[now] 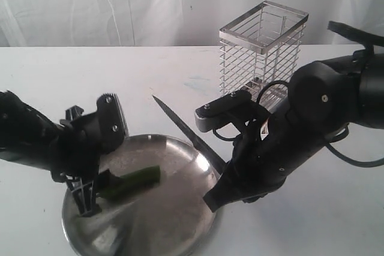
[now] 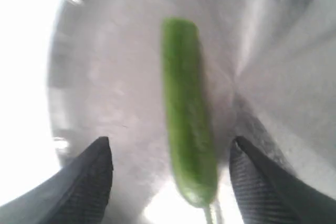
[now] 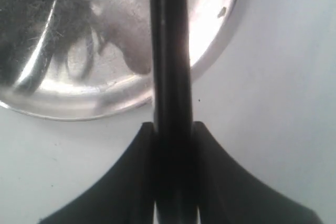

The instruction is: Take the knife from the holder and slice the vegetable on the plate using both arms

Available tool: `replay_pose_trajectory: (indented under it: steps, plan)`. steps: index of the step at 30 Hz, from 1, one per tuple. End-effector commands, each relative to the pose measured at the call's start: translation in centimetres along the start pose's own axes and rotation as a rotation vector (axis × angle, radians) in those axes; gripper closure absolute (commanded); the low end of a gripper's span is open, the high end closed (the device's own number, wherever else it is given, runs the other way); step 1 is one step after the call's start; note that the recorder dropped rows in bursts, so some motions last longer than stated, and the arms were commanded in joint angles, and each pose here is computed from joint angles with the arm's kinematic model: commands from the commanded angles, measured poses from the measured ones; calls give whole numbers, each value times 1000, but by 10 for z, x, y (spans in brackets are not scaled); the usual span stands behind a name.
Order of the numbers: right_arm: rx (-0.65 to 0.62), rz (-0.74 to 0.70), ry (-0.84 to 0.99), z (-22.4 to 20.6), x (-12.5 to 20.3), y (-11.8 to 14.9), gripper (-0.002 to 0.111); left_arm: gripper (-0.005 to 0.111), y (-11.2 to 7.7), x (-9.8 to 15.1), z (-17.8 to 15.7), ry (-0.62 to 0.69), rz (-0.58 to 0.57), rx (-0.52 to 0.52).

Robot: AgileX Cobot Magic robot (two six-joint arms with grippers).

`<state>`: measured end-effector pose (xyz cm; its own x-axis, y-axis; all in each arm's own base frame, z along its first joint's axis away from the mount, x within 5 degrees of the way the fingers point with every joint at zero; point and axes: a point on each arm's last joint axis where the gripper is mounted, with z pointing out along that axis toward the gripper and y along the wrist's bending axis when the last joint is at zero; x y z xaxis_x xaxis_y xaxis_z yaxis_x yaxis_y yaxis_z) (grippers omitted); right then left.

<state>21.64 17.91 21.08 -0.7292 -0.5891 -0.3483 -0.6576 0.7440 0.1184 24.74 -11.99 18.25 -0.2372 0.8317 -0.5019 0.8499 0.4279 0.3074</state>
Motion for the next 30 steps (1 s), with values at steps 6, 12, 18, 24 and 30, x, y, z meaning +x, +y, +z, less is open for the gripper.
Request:
replay_pose_trajectory:
  steps: [6, 12, 18, 24, 30]
  plan:
    - [-69, 8, 157, -13, -2, 14, 108, 106, 18, -22, -69, -247, -143, -290]
    - [-148, 117, 177, 14, -23, 43, 108, 107, 31, -23, -65, -323, -427, -379]
    - [-135, 271, 135, 38, -28, 56, 108, 107, 25, -10, -20, -188, -529, -259]
    - [-140, 311, 131, 42, -27, 71, 108, 107, 24, -9, -17, -187, -618, -243]
    - [-91, 300, 147, 46, -24, 75, 108, 107, 24, -5, -9, -159, -611, -236]
